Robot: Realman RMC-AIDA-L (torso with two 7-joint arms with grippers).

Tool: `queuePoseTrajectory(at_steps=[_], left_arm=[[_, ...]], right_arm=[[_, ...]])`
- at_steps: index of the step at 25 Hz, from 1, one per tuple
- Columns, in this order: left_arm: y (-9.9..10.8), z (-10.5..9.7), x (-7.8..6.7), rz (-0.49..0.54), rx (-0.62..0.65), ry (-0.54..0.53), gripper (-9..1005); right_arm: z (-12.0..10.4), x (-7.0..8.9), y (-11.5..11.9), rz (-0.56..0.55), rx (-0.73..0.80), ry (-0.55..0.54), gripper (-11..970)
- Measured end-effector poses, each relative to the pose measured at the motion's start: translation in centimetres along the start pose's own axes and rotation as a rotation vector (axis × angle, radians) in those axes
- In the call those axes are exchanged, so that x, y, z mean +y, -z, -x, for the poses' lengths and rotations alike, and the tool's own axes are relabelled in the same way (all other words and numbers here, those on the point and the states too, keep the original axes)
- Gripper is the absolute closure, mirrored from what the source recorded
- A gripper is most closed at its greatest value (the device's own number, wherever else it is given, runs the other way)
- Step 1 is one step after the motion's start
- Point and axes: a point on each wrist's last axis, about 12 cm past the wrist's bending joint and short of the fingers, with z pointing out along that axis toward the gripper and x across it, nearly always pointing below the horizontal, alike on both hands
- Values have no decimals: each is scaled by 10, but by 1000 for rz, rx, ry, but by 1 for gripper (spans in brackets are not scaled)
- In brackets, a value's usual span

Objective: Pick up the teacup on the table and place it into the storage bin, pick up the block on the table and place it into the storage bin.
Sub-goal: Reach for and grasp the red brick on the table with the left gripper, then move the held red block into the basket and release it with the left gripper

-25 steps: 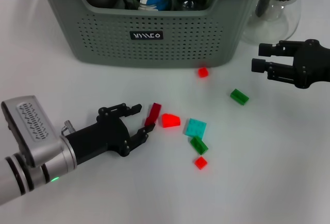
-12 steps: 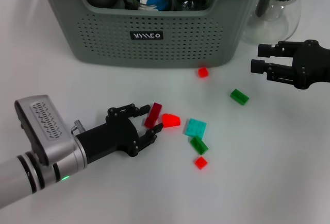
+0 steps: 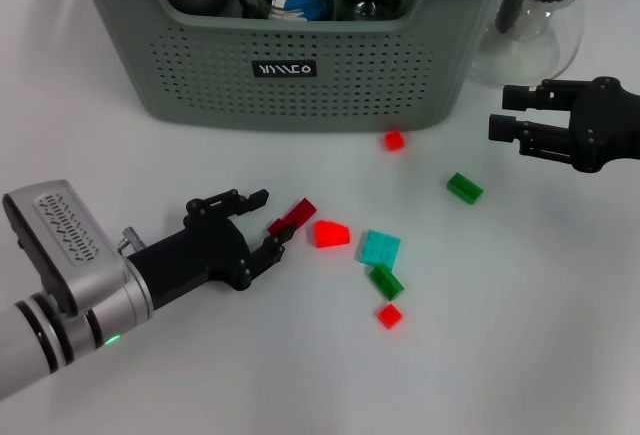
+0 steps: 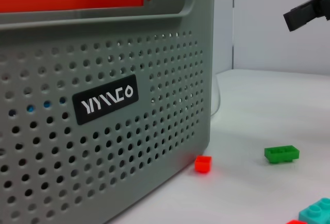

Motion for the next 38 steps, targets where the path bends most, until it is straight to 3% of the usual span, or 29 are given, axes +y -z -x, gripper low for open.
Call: queuePoseTrajectory(at_steps=[26, 29, 31, 35, 38], left_arm=[[-4, -3, -3, -16, 35, 6, 546], [-6, -2, -1, -18, 47, 43, 554], [-6, -2, 0, -19, 47, 60, 783], [2, 4, 3, -33, -10, 107, 803], [20, 15, 10, -74, -98, 162, 813]], right_arm=[[-1, 0, 0, 0, 0, -2, 436], [-1, 0, 0, 0, 0, -1, 436], [-1, 0, 0, 0, 0, -2, 436], [-2, 1, 1, 0, -1, -5, 436], [-2, 1, 2, -2, -3, -6, 435]])
